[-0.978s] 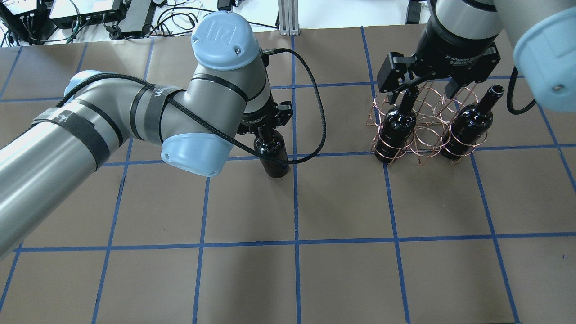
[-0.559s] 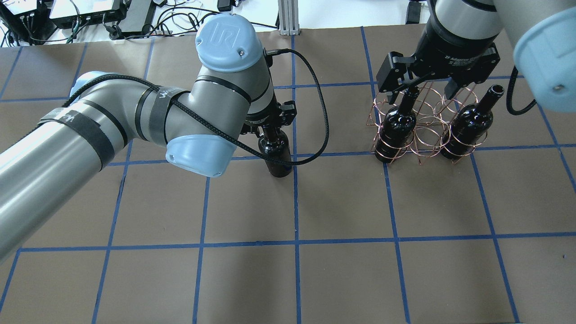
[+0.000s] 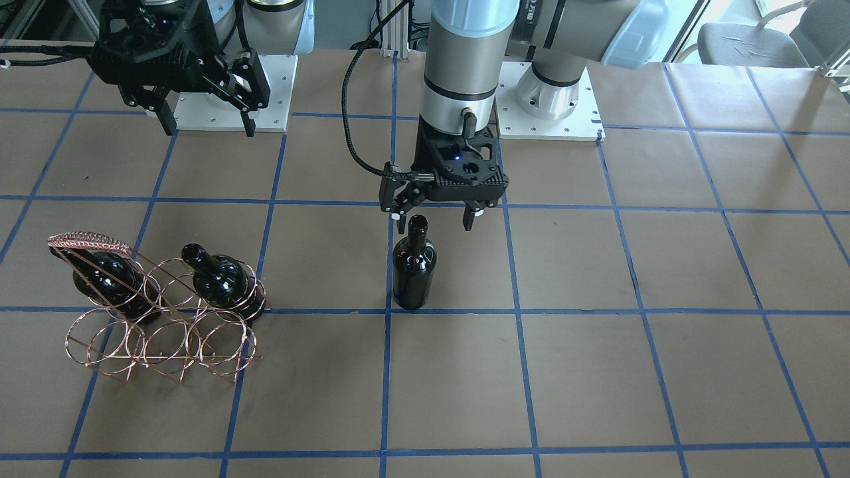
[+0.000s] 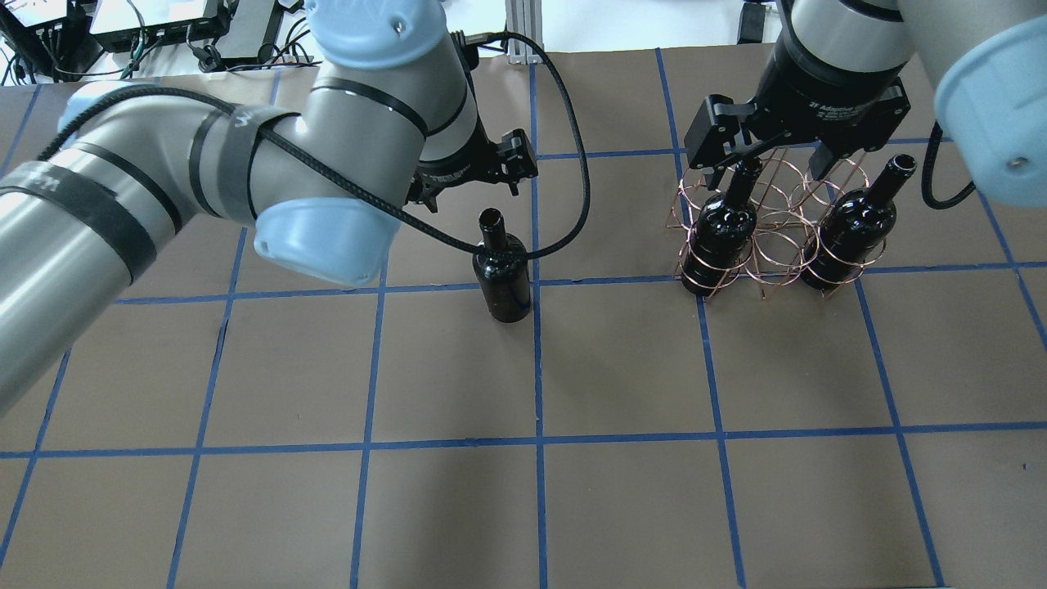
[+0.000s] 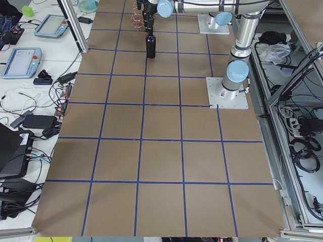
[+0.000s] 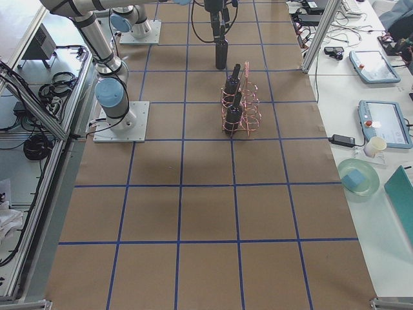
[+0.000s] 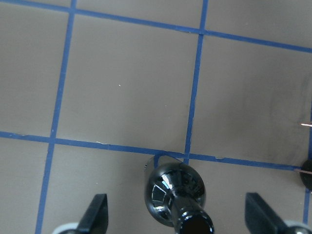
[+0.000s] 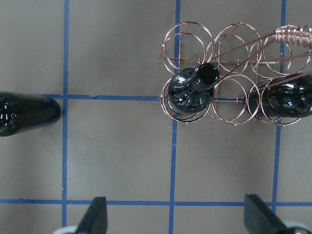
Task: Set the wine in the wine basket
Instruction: 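Open the left gripper and withdraw it while the right arm moves toward the bottle, then lower the right gripper around the neck of the standing bottle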
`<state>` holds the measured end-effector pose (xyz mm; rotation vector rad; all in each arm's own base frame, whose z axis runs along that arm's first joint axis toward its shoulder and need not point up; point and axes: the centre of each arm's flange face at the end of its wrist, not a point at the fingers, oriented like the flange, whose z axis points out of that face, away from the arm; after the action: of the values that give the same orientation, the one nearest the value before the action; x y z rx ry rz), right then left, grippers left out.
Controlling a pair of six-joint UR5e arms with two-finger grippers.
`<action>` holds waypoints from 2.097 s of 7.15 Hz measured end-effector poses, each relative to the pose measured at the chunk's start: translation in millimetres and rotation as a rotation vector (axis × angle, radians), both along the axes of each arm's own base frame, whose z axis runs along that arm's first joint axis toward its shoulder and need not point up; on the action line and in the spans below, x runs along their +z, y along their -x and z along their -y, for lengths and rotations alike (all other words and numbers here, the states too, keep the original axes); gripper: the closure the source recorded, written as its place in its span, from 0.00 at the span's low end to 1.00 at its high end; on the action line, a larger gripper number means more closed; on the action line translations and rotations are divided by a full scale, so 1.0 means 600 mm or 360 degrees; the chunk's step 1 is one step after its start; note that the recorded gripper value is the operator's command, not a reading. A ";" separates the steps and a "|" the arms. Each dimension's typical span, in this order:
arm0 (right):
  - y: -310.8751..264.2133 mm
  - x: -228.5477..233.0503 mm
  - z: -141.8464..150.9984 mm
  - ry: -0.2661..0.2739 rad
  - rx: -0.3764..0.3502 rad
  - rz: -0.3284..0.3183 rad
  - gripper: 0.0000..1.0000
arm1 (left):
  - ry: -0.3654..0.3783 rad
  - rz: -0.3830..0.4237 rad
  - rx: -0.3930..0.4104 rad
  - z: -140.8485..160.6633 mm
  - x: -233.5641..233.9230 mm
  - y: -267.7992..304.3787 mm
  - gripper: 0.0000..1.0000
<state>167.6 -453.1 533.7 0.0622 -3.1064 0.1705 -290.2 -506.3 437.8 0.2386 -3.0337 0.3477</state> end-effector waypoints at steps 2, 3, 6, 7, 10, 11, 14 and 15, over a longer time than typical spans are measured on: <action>-0.031 0.002 -0.006 0.0008 -0.0012 0.0022 0.00 | 0.0003 0.0039 0.0030 0.057 0.082 -0.119 0.00; -0.069 -0.002 -0.016 0.0004 -0.0016 0.0032 0.00 | 0.0014 0.0067 0.0041 0.075 0.109 -0.190 0.00; -0.207 -0.041 -0.021 -0.0075 -0.0135 0.0116 0.00 | -0.0016 0.0170 0.0084 0.089 0.140 -0.392 0.00; -0.265 -0.063 0.004 -0.0096 -0.0160 0.0142 0.00 | -0.0052 0.0181 0.0102 0.081 0.141 -0.424 0.00; -0.395 -0.150 0.054 -0.0076 -0.0185 0.0114 0.00 | -0.0201 0.0171 0.0113 0.043 0.145 -0.440 0.00; -0.403 -0.168 0.058 -0.0082 -0.0188 0.0090 0.00 | -0.0244 0.0167 0.0114 0.033 0.146 -0.440 0.00; -0.409 -0.229 0.068 -0.0079 -0.0175 0.0067 0.00 | -0.0275 0.0162 0.0113 0.024 0.145 -0.440 0.00; -0.410 -0.240 0.070 -0.0071 -0.0173 0.0070 0.00 | -0.0278 0.0162 0.0112 0.022 0.146 -0.439 0.00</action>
<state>413.5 -494.8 389.6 -0.1103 -3.1468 0.1008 -26.8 -519.6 525.2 0.3503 -3.1643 0.1010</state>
